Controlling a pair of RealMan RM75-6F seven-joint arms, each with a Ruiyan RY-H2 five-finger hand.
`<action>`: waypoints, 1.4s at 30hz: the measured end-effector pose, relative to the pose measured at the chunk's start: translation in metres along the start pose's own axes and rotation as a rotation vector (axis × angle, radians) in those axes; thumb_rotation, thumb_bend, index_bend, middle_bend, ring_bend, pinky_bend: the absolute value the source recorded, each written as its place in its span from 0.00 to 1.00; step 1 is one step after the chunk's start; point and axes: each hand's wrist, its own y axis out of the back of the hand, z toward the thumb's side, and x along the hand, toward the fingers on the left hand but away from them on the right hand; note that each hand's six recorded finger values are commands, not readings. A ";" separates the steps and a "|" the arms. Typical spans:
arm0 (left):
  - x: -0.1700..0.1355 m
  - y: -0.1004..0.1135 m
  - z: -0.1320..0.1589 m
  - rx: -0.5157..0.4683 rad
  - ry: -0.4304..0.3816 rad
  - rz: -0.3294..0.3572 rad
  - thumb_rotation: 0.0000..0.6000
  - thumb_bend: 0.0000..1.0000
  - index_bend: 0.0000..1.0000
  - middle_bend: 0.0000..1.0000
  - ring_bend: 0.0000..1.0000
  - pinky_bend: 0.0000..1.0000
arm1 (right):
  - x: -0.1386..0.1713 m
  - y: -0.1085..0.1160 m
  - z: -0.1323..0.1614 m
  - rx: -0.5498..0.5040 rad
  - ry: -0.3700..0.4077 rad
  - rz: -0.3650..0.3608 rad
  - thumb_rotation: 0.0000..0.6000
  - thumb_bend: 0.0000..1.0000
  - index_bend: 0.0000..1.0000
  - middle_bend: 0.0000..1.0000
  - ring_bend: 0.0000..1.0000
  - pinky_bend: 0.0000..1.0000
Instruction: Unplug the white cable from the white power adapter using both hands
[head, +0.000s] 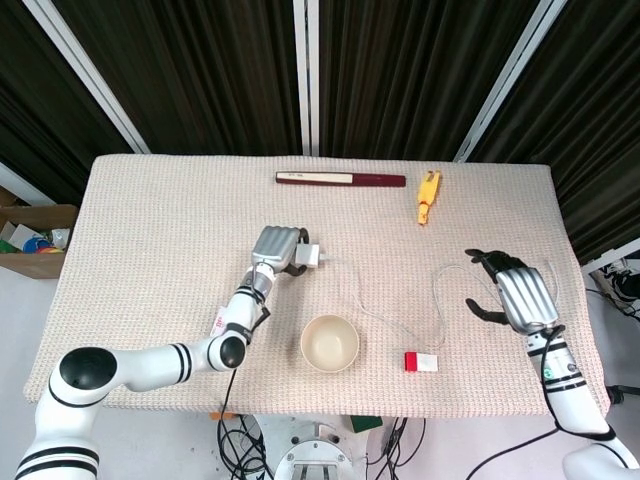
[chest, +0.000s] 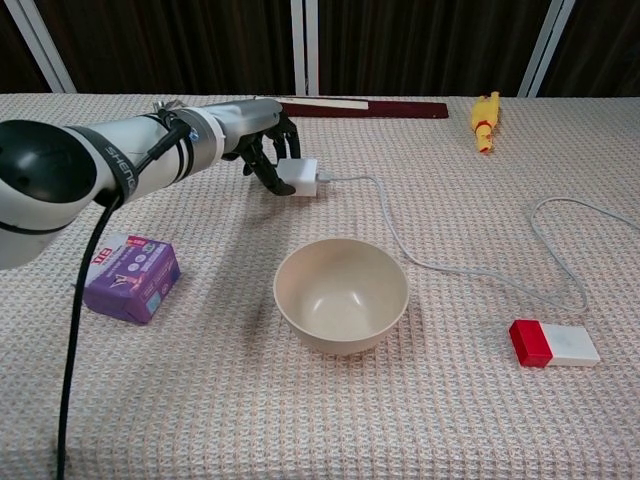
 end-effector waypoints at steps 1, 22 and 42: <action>-0.002 0.002 0.001 0.000 -0.003 0.006 0.94 0.29 0.56 0.53 0.70 0.94 | -0.007 0.001 0.005 -0.010 0.004 0.000 1.00 0.25 0.26 0.35 0.26 0.45; -0.052 0.059 0.025 0.079 -0.004 0.141 0.89 0.31 0.57 0.53 0.71 0.94 | -0.131 -0.024 0.149 -0.110 -0.063 0.125 1.00 0.27 0.46 0.45 0.34 0.55; -0.056 0.069 0.053 0.055 -0.015 0.128 0.87 0.31 0.57 0.52 0.71 0.94 | -0.147 -0.068 0.187 -0.164 -0.115 0.125 1.00 0.24 0.55 0.49 0.36 0.56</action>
